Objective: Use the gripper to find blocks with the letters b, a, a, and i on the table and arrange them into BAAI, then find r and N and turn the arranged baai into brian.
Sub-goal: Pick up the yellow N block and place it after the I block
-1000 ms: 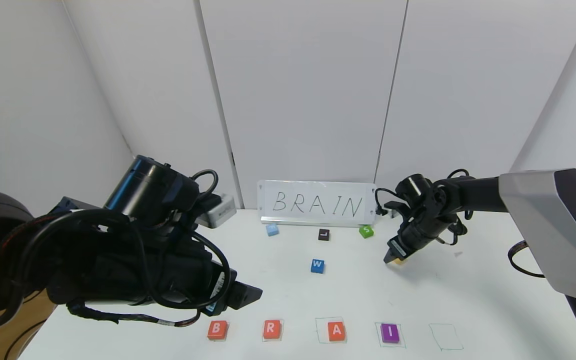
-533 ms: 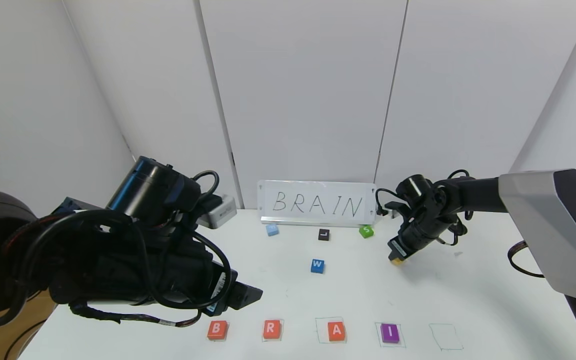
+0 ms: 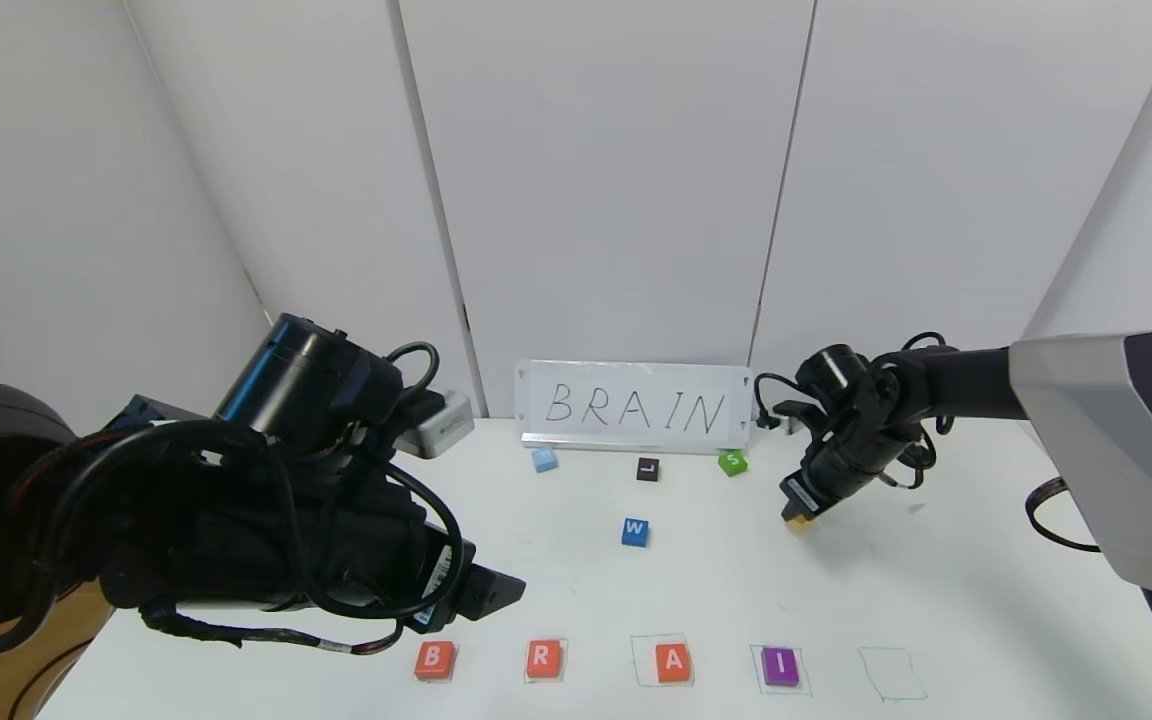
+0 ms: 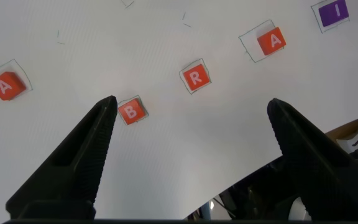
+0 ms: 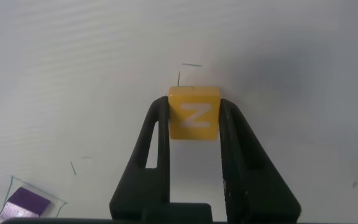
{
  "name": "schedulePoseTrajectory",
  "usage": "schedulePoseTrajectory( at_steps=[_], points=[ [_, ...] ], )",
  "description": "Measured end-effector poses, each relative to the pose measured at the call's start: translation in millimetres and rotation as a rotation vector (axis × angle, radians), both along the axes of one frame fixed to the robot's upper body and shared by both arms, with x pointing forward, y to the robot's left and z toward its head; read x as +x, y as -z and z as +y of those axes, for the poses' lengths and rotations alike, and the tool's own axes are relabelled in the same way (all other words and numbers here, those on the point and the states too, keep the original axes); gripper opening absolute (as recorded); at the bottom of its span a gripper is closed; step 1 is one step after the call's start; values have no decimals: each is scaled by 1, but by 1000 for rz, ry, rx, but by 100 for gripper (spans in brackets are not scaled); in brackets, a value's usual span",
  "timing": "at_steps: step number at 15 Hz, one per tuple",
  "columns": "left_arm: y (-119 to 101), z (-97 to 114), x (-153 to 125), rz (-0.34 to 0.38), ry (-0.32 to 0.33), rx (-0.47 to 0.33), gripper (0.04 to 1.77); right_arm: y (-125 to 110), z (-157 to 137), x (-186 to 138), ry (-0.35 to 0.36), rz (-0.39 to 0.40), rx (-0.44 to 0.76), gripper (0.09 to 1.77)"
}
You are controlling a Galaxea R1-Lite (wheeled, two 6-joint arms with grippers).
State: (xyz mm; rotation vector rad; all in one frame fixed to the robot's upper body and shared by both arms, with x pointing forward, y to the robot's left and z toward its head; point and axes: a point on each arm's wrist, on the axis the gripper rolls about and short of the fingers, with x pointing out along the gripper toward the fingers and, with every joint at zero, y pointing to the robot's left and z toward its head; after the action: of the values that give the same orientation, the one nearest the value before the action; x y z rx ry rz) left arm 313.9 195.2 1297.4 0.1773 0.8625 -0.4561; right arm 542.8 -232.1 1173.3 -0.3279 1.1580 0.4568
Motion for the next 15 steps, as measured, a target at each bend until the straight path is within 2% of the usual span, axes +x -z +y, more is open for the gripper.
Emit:
schedulePoseTrajectory(
  at_steps=[5, 7, 9, 11, 13, 15],
  points=[
    [0, 0, 0, 2, 0, 1, 172, -44, -18, -29, 11, 47, -31, 53],
    [0, 0, 0, 0, 6, 6, 172, -52, -30, -45, -21, 55, -52, 53],
    [2, 0, -1, 1, 14, 13, 172, -57, -39, -59, -64, 6, -60, 53],
    [3, -1, -2, 5, 20, 15, 172, -55, -45, -74, -154, -66, -55, 53],
    [3, -1, -5, 2, 37, 22, 172, -53, -51, -93, -302, -118, -50, 53],
    [3, -1, -8, -5, 57, 32, 172, -52, -58, -108, -414, -133, -63, 53]
  ],
)
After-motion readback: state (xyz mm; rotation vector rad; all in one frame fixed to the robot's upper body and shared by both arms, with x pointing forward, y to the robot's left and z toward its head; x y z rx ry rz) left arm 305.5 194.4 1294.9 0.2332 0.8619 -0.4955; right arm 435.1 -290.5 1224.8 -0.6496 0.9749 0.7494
